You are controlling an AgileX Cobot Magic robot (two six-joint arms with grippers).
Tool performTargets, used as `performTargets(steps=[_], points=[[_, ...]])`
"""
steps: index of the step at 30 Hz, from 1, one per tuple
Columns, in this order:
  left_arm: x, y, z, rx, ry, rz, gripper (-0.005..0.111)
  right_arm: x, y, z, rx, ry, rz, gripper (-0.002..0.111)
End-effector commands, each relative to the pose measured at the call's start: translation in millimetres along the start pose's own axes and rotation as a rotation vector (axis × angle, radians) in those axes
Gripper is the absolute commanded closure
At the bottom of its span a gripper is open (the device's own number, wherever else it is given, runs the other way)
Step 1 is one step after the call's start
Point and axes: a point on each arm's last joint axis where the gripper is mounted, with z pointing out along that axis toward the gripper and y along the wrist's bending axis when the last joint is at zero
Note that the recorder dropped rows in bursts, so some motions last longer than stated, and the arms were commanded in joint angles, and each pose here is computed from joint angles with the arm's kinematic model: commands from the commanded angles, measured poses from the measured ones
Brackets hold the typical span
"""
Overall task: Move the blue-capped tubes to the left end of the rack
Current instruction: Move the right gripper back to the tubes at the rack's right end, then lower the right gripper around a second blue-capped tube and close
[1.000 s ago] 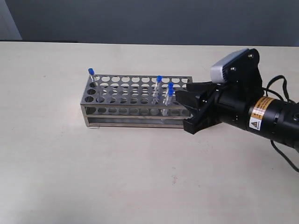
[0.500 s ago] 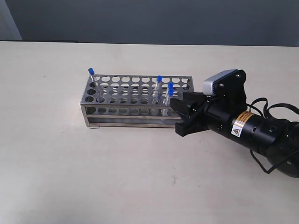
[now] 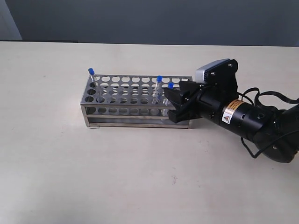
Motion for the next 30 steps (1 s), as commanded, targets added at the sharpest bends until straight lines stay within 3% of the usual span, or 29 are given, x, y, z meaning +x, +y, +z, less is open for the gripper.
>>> performTargets(steps=[1, 30], points=[[-1.7, -0.4, 0.2, 0.008, -0.012, -0.005, 0.106, 2.3, -1.4, 2.2, 0.004, 0.01, -0.002, 0.06], [-1.7, -0.4, 0.2, 0.008, -0.012, -0.005, 0.106, 10.2, -3.0, 6.4, 0.004, 0.025, 0.028, 0.06]])
